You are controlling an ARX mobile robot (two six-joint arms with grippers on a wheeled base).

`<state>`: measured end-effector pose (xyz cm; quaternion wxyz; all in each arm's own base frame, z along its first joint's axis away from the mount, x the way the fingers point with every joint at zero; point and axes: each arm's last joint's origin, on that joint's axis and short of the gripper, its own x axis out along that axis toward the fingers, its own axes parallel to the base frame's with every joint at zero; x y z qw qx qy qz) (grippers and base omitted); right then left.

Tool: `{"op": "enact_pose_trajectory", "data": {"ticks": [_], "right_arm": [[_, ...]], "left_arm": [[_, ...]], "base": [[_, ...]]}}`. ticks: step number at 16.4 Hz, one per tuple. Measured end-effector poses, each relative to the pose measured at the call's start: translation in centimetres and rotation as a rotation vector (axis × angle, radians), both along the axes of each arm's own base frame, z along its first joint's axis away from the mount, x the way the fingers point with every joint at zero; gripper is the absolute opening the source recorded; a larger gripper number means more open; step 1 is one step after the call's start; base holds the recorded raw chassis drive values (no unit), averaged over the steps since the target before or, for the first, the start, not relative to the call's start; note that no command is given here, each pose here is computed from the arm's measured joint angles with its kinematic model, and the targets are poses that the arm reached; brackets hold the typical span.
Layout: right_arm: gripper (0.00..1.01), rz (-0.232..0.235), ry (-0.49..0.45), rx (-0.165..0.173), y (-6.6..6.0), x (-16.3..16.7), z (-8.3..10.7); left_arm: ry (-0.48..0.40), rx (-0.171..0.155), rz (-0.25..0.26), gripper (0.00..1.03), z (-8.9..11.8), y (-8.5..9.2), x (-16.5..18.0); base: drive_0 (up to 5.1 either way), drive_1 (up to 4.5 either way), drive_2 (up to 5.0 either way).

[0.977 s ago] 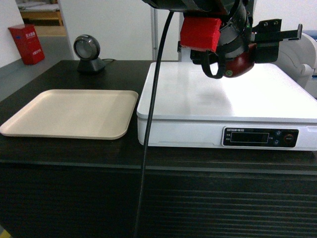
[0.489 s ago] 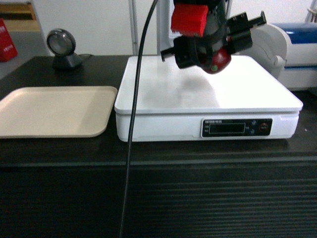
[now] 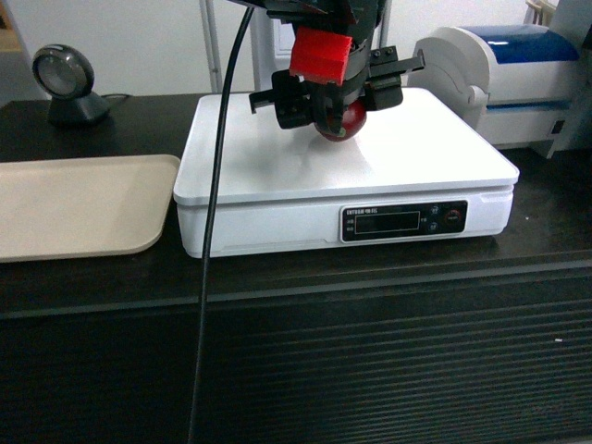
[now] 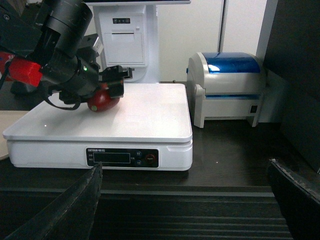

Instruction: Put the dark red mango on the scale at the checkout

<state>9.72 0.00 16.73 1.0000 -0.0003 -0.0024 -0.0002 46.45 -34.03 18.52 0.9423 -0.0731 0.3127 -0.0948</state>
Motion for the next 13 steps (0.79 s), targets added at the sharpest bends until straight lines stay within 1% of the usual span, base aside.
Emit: {"op": "enact_pose_trajectory", "data": {"ticks": [1, 2, 3, 4, 5, 6, 7, 9, 10, 11, 12, 13], "right_arm": [[0.98, 0.0, 0.0, 0.0, 0.0, 0.0, 0.0], [0.98, 0.0, 0.0, 0.0, 0.0, 0.0, 0.0], [0.98, 0.0, 0.0, 0.0, 0.0, 0.0, 0.0], [0.98, 0.0, 0.0, 0.0, 0.0, 0.0, 0.0], [0.98, 0.0, 0.0, 0.0, 0.0, 0.0, 0.0], [0.98, 0.0, 0.0, 0.0, 0.0, 0.0, 0.0], [0.98, 0.0, 0.0, 0.0, 0.0, 0.0, 0.0], [0.98, 0.0, 0.0, 0.0, 0.0, 0.0, 0.0], [0.98, 0.0, 0.0, 0.0, 0.0, 0.0, 0.0], [0.98, 0.0, 0.0, 0.0, 0.0, 0.0, 0.0], [0.98, 0.0, 0.0, 0.0, 0.0, 0.0, 0.0], [0.98, 0.0, 0.0, 0.0, 0.0, 0.0, 0.0]], "left_arm": [[0.004, 0.016, -0.008, 0.67, -0.4, 0.0, 0.0], [0.002, 0.023, -0.014, 0.76, -0.5, -0.1, 0.0], [-0.006, 0.017, -0.019, 0.87, -0.5, -0.1, 0.1], [-0.014, 0.004, -0.026, 0.98, -0.4, -0.2, 0.1], [-0.018, -0.001, -0.029, 0.99, -0.6, -0.2, 0.1], [-0.018, -0.003, -0.032, 0.97, -0.7, -0.3, 0.1], [-0.03, -0.008, -0.033, 0.98, -0.9, -0.2, 0.1], [-0.097, 0.003, -0.044, 0.98, -0.5, 0.1, 0.0], [-0.151, 0.0, -0.056, 0.98, 0.2, 0.6, 0.0], [-0.219, -0.009, -0.085, 0.98, 1.3, 1.1, -0.3], [-0.292, -0.022, -0.124, 0.98, 3.0, 1.6, -0.9], [-0.364, -0.049, -0.183, 0.98, 4.7, 2.0, -1.6]], "base": [[0.0, 0.0, 0.0], [0.0, 0.0, 0.0], [0.0, 0.0, 0.0], [0.0, 0.0, 0.0], [0.0, 0.0, 0.0], [0.0, 0.0, 0.0], [0.0, 0.0, 0.0], [0.0, 0.0, 0.0], [0.0, 0.0, 0.0], [0.0, 0.0, 0.0], [0.0, 0.0, 0.0], [0.0, 0.0, 0.0]]}}
